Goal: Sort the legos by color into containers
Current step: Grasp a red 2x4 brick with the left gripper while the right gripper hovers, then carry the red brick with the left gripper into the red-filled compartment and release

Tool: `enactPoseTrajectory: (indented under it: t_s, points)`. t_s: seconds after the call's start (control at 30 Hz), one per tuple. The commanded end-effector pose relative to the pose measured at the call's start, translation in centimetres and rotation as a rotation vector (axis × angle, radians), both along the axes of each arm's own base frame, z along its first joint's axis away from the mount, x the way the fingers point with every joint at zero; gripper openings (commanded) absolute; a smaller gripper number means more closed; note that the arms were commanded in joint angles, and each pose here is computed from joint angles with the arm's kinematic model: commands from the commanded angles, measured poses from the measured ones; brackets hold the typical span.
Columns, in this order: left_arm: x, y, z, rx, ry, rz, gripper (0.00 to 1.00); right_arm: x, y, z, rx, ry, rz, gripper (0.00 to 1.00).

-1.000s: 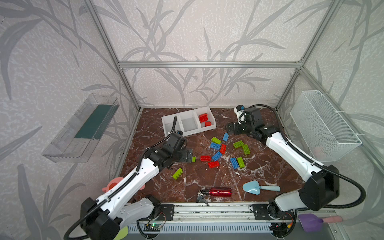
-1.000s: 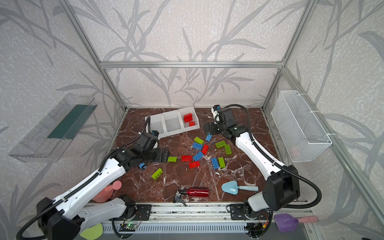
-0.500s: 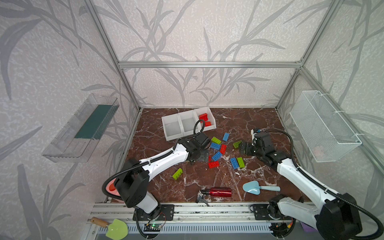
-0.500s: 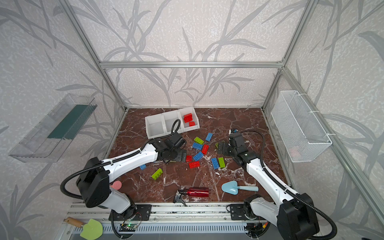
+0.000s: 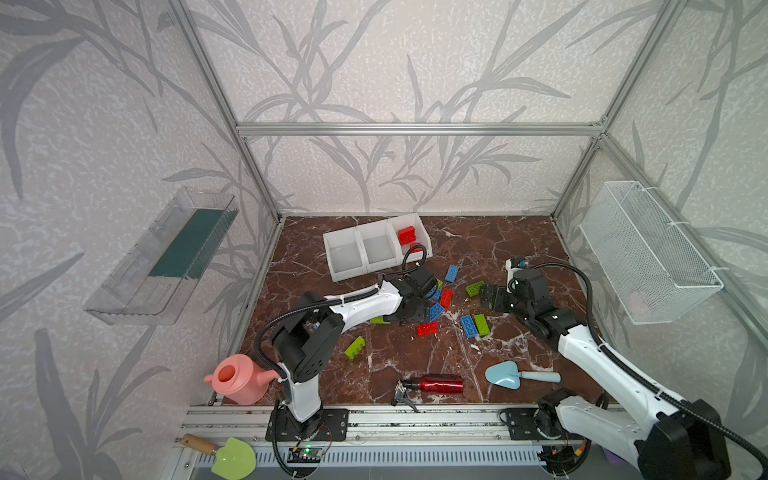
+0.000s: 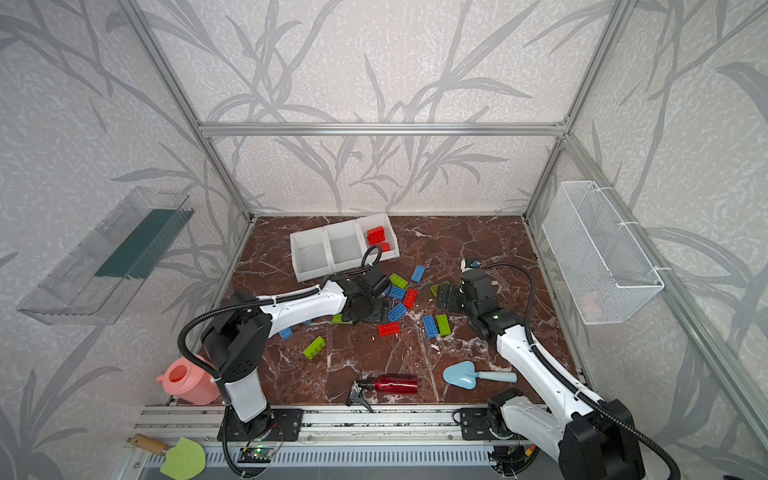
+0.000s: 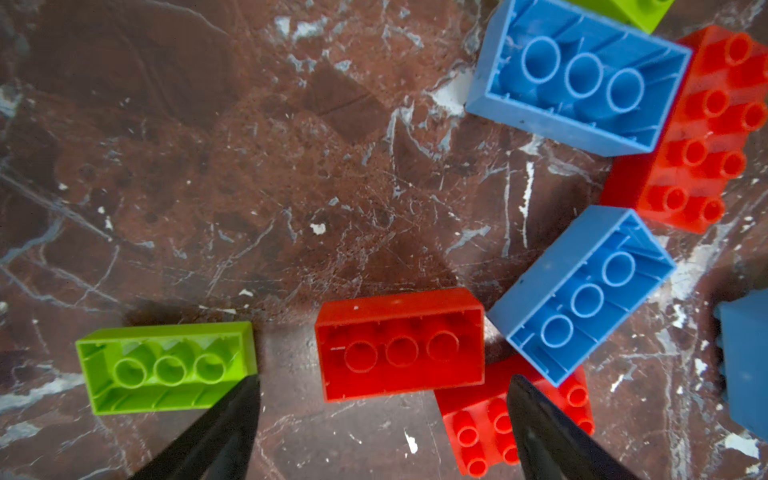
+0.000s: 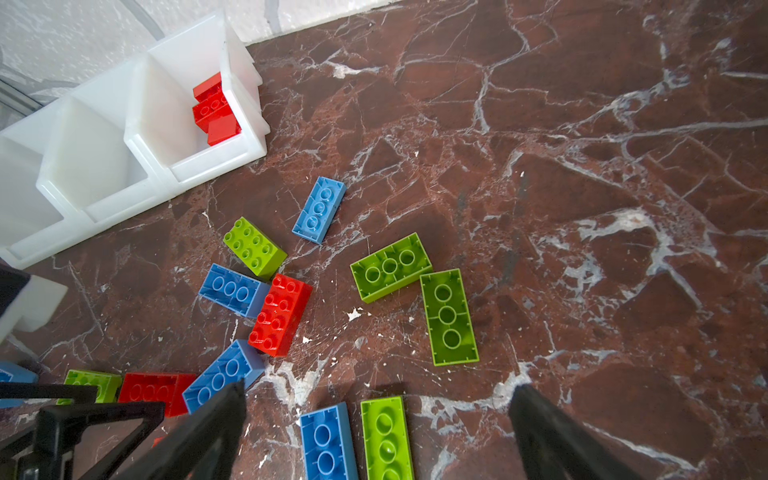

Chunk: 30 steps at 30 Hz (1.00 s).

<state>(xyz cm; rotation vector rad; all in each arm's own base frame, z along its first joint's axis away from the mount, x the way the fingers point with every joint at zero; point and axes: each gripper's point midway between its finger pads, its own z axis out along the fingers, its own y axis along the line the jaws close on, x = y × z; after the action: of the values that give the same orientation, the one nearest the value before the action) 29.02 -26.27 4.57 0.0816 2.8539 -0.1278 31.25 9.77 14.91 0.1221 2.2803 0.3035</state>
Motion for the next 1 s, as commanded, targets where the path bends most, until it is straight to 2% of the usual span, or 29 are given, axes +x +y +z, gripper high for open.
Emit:
enactPoseTrajectory:
  t_s: [0.0, 0.13, 0.3, 0.47, 0.57, 0.73, 0.97]
  points:
    - [0.6, -1.0, 0.0, -0.015, -0.005, 0.006, 0.9, 0.0, -0.2, -0.3, -0.001, -0.004, -0.005, 1.0]
    - [0.7, -1.0, -0.9, 0.003, 0.006, 0.004, 0.83, 0.0, -0.2, -0.3, -0.004, -0.003, -0.003, 1.0]
    - [0.8, -1.4, -1.4, -0.005, 0.016, -0.009, 0.65, 0.1, -0.1, -0.3, -0.006, 0.001, 0.002, 1.0]
    - [1.0, -1.4, -0.7, -0.004, 0.001, -0.019, 0.56, 0.0, -0.2, -0.2, -0.01, 0.0, 0.001, 1.0]
    - [1.6, -0.9, 0.7, 0.02, -0.03, -0.008, 0.54, -0.1, -0.1, 0.0, -0.005, -0.004, 0.004, 1.0]
    - [3.7, -1.6, 4.1, 0.028, -0.106, -0.064, 0.54, -0.4, 0.5, -0.3, 0.024, 0.01, 0.03, 1.0]
    - [9.3, -0.8, 9.1, -0.034, -0.18, -0.03, 0.54, -1.1, 0.6, -0.6, 0.019, 0.027, 0.052, 1.0]
